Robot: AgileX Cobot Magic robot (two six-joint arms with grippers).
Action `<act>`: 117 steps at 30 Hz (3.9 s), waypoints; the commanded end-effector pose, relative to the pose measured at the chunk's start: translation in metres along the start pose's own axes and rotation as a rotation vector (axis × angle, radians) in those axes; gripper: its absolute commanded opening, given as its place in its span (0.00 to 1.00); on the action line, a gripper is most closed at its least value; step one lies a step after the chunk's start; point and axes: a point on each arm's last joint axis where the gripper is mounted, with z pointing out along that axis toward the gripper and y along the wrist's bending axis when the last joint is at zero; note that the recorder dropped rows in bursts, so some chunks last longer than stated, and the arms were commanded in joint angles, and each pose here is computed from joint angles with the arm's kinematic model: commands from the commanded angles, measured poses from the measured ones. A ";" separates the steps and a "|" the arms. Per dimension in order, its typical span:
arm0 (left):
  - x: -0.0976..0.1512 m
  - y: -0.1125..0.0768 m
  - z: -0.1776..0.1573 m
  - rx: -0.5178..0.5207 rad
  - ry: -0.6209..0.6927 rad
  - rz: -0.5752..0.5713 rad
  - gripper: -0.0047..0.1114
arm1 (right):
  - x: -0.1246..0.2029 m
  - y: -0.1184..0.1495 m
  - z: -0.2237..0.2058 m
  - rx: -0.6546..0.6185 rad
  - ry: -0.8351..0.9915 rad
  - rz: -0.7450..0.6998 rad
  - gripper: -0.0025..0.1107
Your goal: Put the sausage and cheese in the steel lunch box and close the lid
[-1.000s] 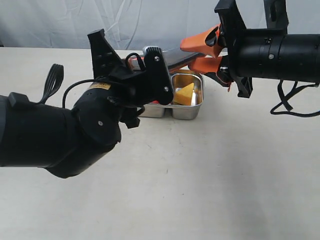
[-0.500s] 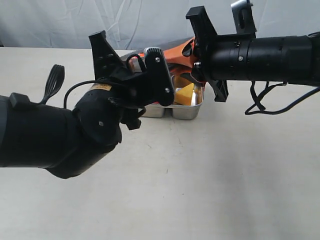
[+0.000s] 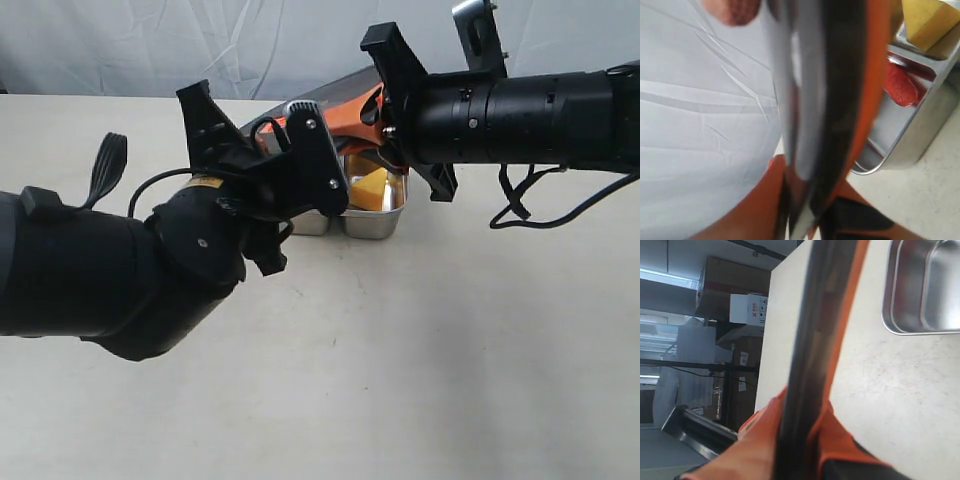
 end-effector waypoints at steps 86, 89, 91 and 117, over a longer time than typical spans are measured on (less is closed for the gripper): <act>0.083 0.108 -0.027 0.183 -0.022 -0.957 0.47 | -0.095 -0.146 0.044 -0.060 0.305 -0.074 0.02; 0.083 0.108 -0.027 0.183 -0.022 -0.957 0.47 | -0.096 -0.148 0.044 -0.027 0.296 -0.047 0.02; 0.083 0.108 -0.027 0.183 -0.022 -0.957 0.47 | -0.097 -0.150 0.044 -0.009 0.287 -0.033 0.02; 0.083 0.108 -0.027 0.183 -0.022 -0.954 0.47 | -0.095 -0.155 0.043 0.049 0.309 -0.014 0.46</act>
